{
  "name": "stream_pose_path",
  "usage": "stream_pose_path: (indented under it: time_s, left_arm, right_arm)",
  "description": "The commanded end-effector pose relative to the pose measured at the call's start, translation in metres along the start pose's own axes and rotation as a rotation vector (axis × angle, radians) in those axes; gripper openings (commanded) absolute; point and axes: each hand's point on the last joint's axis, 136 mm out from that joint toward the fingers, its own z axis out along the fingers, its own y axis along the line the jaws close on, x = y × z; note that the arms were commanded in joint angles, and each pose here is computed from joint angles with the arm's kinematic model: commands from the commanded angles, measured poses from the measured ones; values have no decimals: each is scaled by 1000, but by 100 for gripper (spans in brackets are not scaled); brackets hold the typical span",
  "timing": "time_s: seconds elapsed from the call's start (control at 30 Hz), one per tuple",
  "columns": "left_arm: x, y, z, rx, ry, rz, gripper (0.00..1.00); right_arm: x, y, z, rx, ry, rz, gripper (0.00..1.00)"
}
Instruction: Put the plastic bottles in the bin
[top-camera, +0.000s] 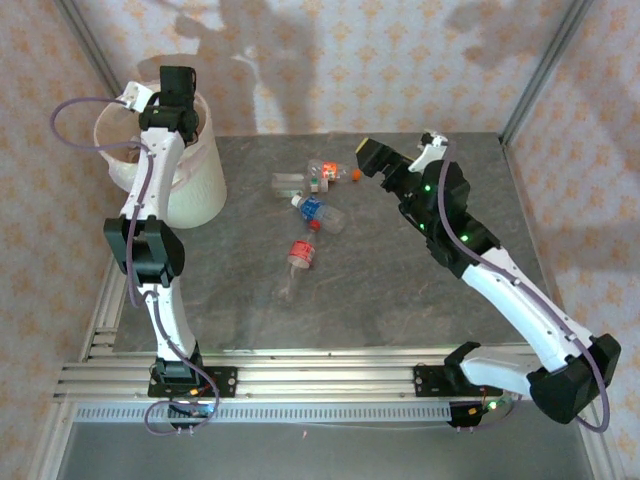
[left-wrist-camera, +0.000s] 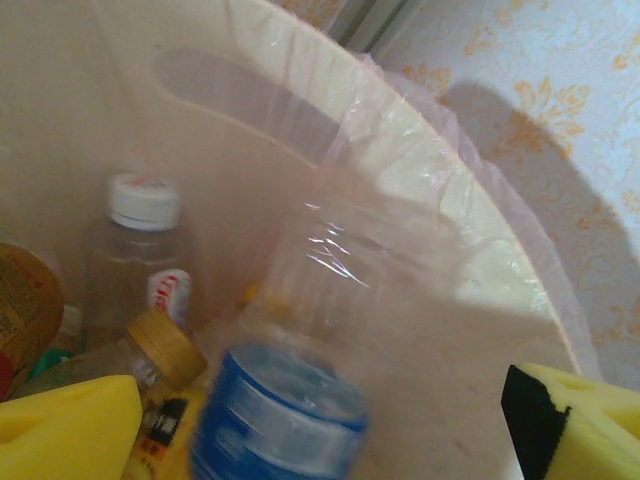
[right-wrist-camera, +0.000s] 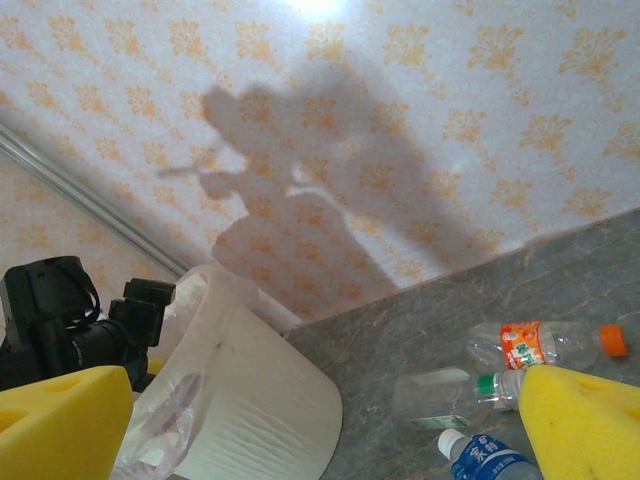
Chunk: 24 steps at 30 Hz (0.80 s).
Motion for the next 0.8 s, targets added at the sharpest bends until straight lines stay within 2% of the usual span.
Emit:
stream_pose_path:
  time_s: [0.0,0.2,0.4,0.67,0.77]
  left_arm:
    - [-12,1,-14,3,13,-61,98]
    - [-14,-11,-32,94,73,-82,100]
    - [-13,-43,-66,342,173,-68,100]
    - [24,-78,-111,654,394,94,100]
    - [25,-86,-131,767,423,96,100]
  right_arm:
    - [-1,-6,-4,19,-14,-9,99]
    - [4,-11,1,36,-7,-7,99]
    - [5,-11,8,38,-6,14,99]
    - [16,-22,9,60,11,43,99]
    - [24,-33,10,93,18,17,99]
